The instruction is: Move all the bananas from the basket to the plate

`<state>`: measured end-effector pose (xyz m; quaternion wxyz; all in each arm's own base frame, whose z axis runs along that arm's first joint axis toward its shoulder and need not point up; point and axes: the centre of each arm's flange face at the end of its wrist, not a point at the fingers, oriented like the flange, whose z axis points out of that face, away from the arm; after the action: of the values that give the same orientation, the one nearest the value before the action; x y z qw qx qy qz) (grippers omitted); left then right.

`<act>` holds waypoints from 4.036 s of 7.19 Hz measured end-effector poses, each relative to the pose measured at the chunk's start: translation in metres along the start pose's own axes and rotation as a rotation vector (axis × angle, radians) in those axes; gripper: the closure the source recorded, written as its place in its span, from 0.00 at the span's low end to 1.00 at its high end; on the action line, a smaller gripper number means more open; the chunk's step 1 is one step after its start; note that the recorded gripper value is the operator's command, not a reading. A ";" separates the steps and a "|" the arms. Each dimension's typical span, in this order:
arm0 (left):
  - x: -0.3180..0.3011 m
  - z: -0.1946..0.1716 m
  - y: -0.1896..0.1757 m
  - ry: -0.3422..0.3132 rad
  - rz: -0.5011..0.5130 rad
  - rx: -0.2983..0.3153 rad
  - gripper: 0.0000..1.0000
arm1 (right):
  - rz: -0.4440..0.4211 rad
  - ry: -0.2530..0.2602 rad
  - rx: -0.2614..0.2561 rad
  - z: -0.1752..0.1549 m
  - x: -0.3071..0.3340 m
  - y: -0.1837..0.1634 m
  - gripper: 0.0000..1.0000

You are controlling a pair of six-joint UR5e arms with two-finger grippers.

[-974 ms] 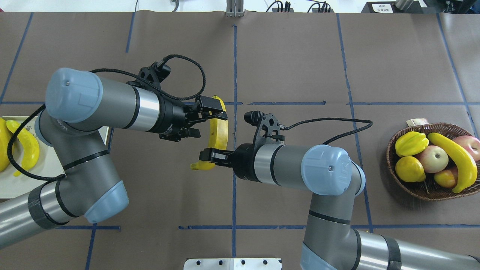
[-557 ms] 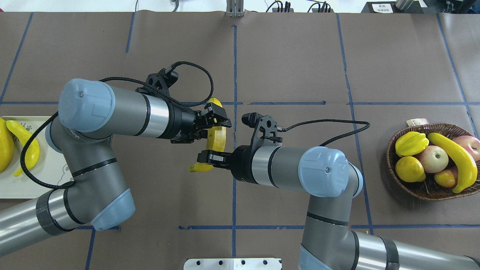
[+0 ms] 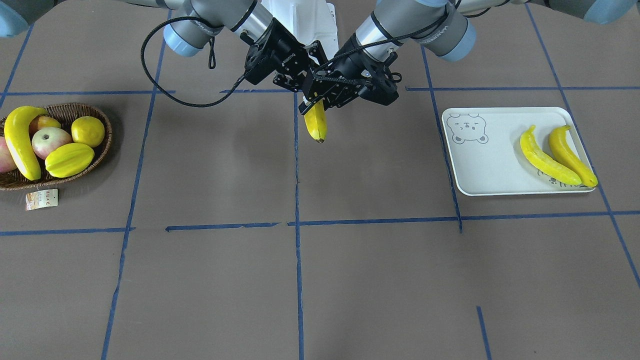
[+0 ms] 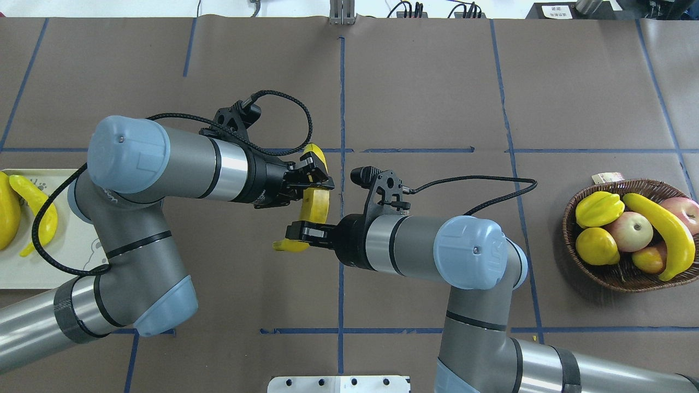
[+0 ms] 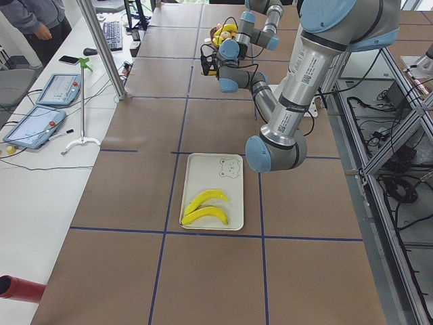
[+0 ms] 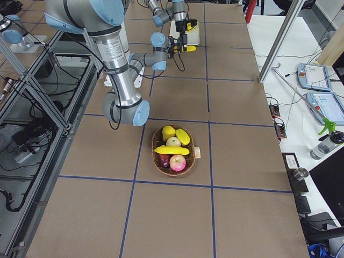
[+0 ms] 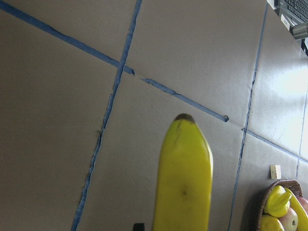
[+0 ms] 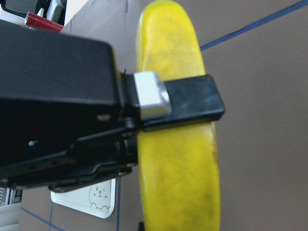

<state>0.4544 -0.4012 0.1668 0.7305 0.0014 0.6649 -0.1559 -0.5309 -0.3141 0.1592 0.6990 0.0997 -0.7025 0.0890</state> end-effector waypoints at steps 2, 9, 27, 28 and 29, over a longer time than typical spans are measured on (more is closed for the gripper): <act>-0.003 0.001 -0.001 -0.008 -0.003 0.003 1.00 | 0.005 -0.002 0.001 -0.001 -0.001 0.000 0.00; -0.041 -0.017 -0.058 -0.182 -0.080 0.123 1.00 | 0.012 0.097 -0.063 -0.063 0.029 -0.037 0.00; -0.411 -0.160 -0.196 -0.577 -0.437 0.374 0.00 | -0.366 0.743 -0.330 -0.312 0.241 -0.188 0.00; -0.416 -0.165 -0.192 -0.568 -0.428 0.366 0.00 | -0.366 0.743 -0.330 -0.312 0.241 -0.188 0.00; -0.412 -0.167 -0.187 -0.552 -0.419 0.345 0.00 | -0.363 0.745 -0.329 -0.314 0.242 -0.188 0.00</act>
<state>0.2213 -0.4508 0.5862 0.8232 -0.0538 0.3933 -0.4059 -0.1791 -0.4163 0.4010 0.9154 0.0700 -0.3784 -0.1182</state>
